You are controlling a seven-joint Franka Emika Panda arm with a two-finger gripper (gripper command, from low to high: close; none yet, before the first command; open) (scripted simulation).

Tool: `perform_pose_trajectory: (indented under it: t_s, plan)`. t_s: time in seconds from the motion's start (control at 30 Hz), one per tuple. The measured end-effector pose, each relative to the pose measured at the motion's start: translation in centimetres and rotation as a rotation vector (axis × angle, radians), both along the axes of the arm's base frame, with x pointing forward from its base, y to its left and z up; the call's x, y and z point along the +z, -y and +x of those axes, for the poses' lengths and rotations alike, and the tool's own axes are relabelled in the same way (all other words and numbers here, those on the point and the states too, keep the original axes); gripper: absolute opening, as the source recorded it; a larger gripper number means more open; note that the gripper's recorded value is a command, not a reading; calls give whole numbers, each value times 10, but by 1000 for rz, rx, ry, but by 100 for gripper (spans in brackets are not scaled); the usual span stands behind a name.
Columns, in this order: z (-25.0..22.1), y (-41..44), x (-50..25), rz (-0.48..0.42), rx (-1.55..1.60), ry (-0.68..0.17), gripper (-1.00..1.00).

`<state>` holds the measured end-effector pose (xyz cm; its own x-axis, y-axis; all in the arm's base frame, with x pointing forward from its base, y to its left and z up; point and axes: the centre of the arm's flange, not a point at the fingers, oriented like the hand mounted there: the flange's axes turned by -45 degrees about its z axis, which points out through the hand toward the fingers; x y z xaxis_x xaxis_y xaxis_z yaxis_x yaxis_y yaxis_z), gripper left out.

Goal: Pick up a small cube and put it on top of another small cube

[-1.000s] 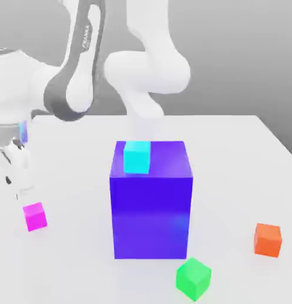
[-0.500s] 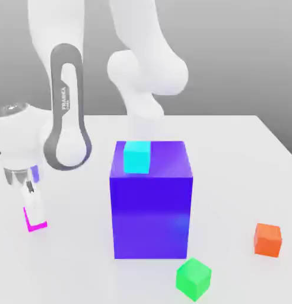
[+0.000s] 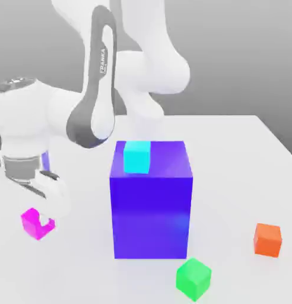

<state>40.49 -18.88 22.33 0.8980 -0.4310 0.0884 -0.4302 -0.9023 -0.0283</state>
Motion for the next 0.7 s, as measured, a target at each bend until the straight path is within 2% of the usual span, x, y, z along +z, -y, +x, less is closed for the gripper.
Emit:
perform_pose_trajectory:
  t_s: [0.23, 0.43, 0.63, 0.67, 0.7]
  plan:
    - [53, -157, 10, 14, 405, -37, -100]
    - [45, -296, 15, 7, 721, -97, -100]
    - [49, -285, -33, -21, 719, -93, -100]
    - [49, -285, -41, -21, 719, -93, 100]
    - [49, -285, -41, -21, 719, -93, 100]
